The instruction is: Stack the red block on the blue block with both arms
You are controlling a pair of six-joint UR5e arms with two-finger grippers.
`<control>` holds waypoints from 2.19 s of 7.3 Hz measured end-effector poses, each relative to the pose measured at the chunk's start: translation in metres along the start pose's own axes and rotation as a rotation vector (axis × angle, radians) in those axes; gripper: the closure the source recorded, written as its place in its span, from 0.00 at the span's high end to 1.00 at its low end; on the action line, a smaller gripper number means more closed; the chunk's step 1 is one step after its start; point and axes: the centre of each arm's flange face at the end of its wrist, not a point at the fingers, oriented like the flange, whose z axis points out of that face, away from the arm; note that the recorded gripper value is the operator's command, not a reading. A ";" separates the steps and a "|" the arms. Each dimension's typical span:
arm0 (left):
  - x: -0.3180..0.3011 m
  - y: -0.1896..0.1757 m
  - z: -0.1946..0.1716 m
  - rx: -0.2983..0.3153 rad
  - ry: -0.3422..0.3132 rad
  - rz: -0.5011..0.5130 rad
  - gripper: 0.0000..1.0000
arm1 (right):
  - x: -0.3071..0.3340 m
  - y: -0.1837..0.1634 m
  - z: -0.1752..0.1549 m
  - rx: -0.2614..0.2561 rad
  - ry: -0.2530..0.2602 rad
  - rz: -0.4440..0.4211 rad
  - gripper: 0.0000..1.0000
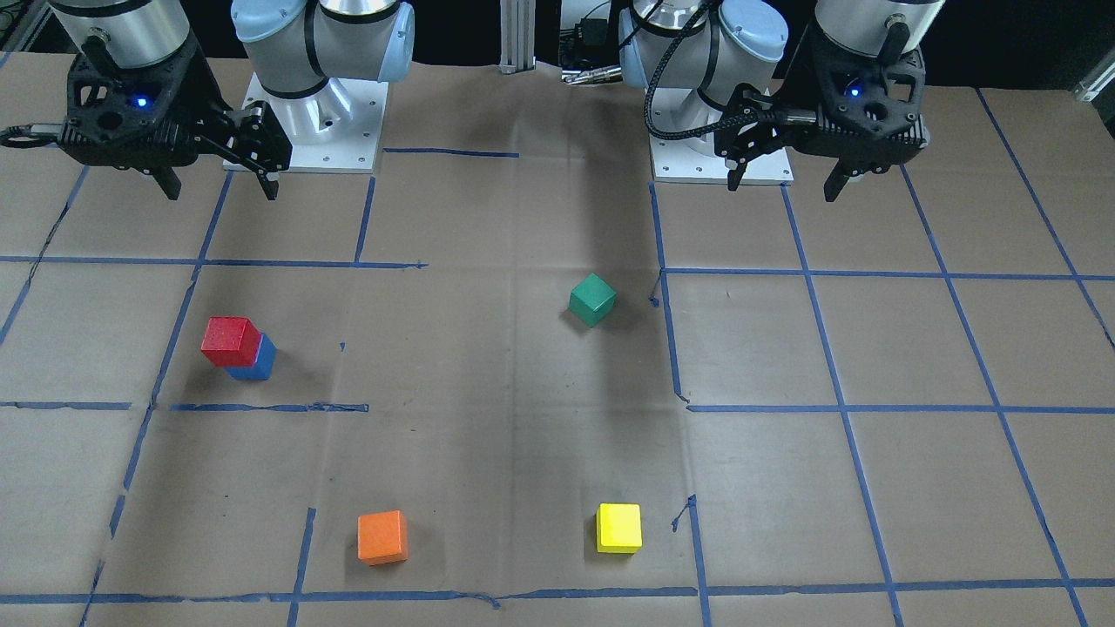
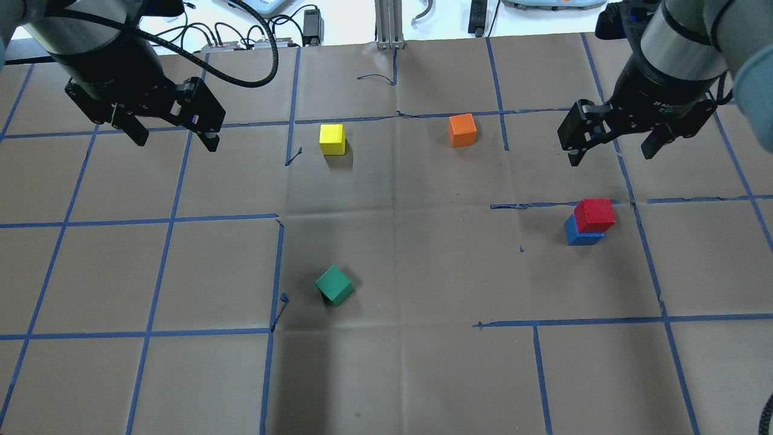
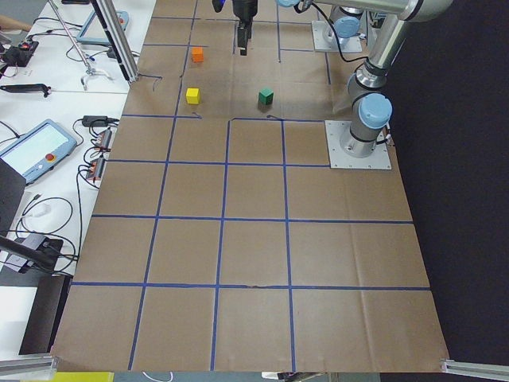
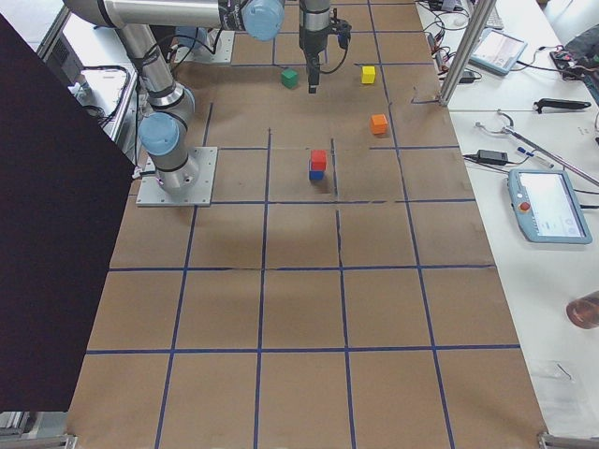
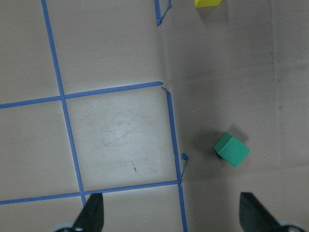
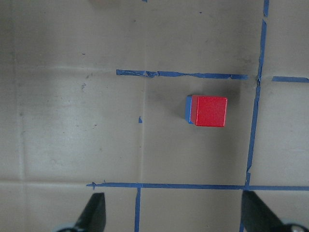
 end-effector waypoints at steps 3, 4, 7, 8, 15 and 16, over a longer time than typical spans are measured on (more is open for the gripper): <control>0.000 -0.001 0.001 0.000 0.001 -0.001 1.00 | 0.001 -0.032 -0.010 0.006 -0.007 -0.002 1.00; 0.000 -0.003 0.002 -0.001 0.002 -0.001 1.00 | -0.002 -0.036 -0.008 -0.001 -0.008 -0.007 1.00; 0.001 -0.008 0.007 -0.008 0.003 -0.029 1.00 | -0.017 -0.037 -0.001 -0.010 -0.002 -0.041 1.00; 0.001 -0.007 0.006 -0.006 0.002 -0.031 1.00 | -0.017 -0.035 0.005 -0.021 -0.005 -0.044 1.00; 0.003 -0.002 0.001 0.004 0.002 -0.030 1.00 | -0.016 -0.030 0.018 -0.025 0.001 -0.036 1.00; 0.003 -0.003 0.001 0.003 0.002 -0.030 1.00 | -0.016 -0.029 0.017 -0.024 0.001 -0.036 1.00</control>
